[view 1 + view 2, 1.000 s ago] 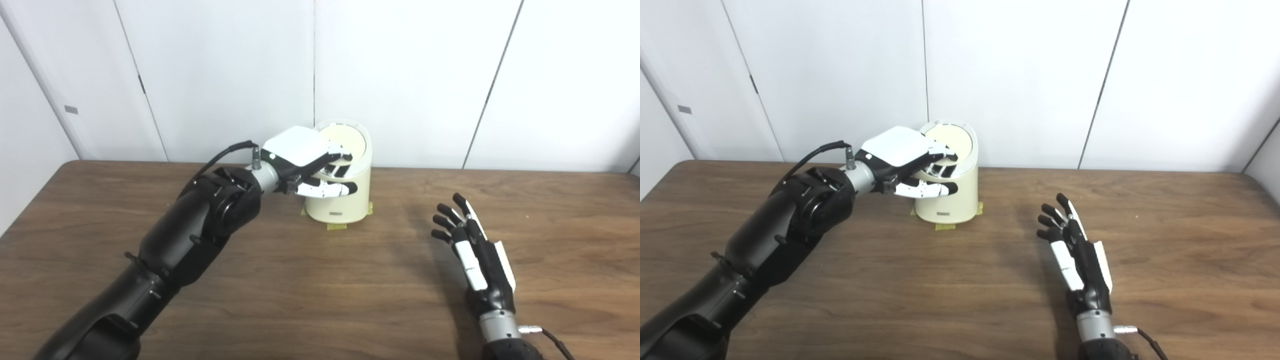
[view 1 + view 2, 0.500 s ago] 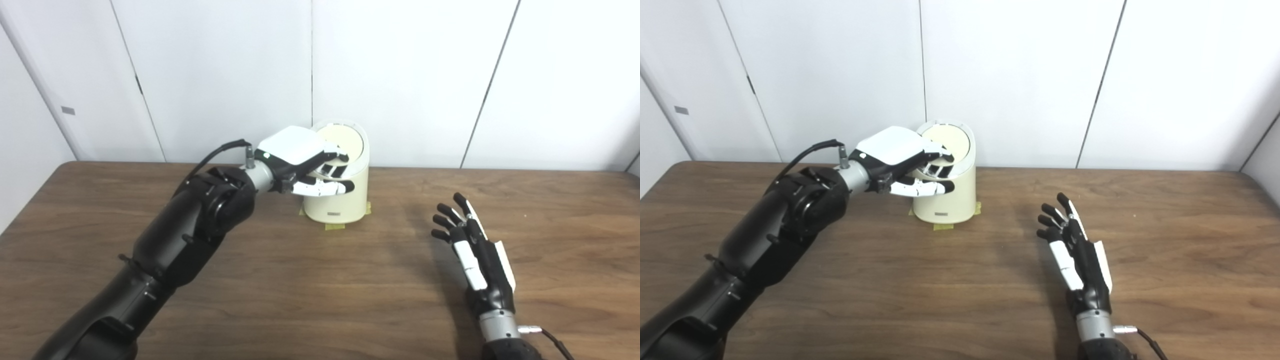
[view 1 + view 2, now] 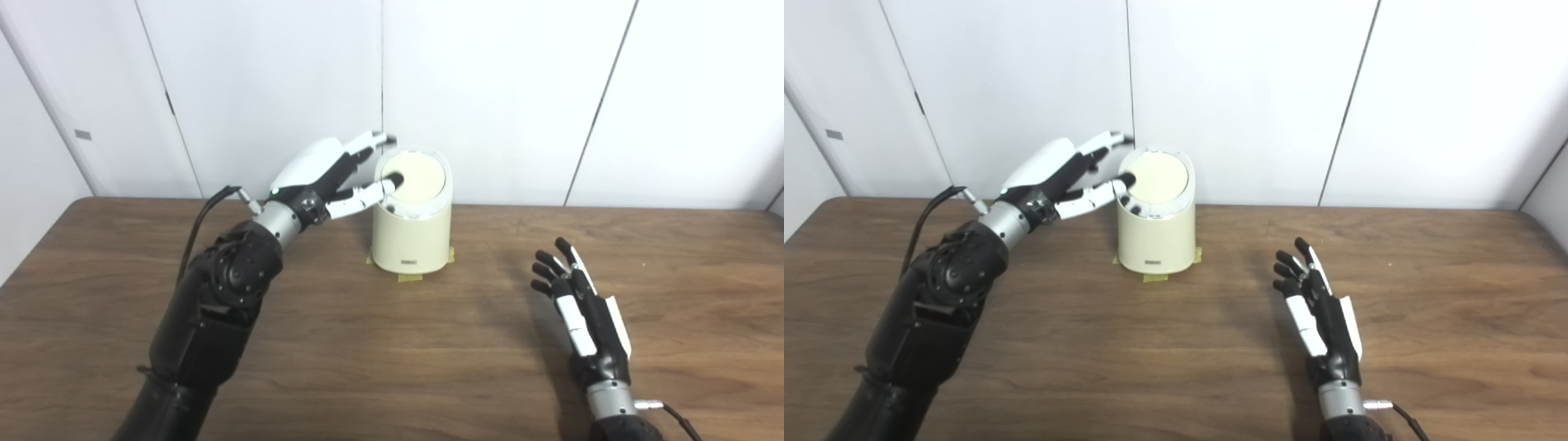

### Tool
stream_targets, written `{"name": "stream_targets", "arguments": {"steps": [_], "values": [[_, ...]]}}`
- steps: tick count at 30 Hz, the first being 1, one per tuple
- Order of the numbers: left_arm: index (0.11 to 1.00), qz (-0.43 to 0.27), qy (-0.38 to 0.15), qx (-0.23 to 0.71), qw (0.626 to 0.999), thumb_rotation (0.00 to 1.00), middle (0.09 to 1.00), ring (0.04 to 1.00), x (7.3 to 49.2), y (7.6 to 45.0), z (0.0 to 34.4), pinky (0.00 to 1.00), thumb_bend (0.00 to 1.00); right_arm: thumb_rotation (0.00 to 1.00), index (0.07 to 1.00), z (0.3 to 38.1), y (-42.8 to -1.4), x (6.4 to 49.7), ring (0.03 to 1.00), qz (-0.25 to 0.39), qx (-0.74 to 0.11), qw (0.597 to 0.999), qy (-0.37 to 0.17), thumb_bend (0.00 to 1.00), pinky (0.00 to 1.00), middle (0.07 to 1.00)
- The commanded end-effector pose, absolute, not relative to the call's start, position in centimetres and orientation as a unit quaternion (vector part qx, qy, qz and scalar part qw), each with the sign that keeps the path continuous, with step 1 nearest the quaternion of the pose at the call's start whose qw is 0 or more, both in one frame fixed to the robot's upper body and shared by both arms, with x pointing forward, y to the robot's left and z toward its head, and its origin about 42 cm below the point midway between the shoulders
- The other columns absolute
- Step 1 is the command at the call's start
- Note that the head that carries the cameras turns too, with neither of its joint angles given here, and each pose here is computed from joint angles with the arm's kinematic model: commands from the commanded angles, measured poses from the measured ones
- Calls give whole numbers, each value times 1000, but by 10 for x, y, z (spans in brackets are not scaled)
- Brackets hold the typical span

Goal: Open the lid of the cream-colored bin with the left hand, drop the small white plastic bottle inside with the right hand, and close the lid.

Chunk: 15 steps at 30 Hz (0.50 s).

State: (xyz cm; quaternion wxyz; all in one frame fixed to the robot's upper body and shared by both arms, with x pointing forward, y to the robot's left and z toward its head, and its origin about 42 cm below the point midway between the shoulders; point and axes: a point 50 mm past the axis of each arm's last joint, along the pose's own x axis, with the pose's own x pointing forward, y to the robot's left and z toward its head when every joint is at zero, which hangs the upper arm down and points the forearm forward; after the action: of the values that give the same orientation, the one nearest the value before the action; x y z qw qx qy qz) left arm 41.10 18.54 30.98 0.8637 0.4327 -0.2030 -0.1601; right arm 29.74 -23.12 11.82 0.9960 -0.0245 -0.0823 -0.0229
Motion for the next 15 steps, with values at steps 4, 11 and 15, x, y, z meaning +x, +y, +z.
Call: {"name": "stream_targets", "arguments": {"steps": [4, 11, 15], "values": [[989, -127, -220, 357, 899, 855, 1000, 976, 389, 198, 316, 904, 404, 831, 941, 106, -233, 282, 837, -23, -26, 997, -62, 580, 769, 860], [967, -112, -168, 287, 937, 947, 962, 955, 358, 222, 279, 930, 429, 839, 915, 111, -233, 283, 851, -17, -23, 998, -62, 573, 795, 867], [954, -92, -135, 214, 963, 893, 950, 940, 339, 240, 252, 925, 434, 848, 914, 112, -232, 283, 864, -14, -18, 998, -61, 579, 818, 873]]}}
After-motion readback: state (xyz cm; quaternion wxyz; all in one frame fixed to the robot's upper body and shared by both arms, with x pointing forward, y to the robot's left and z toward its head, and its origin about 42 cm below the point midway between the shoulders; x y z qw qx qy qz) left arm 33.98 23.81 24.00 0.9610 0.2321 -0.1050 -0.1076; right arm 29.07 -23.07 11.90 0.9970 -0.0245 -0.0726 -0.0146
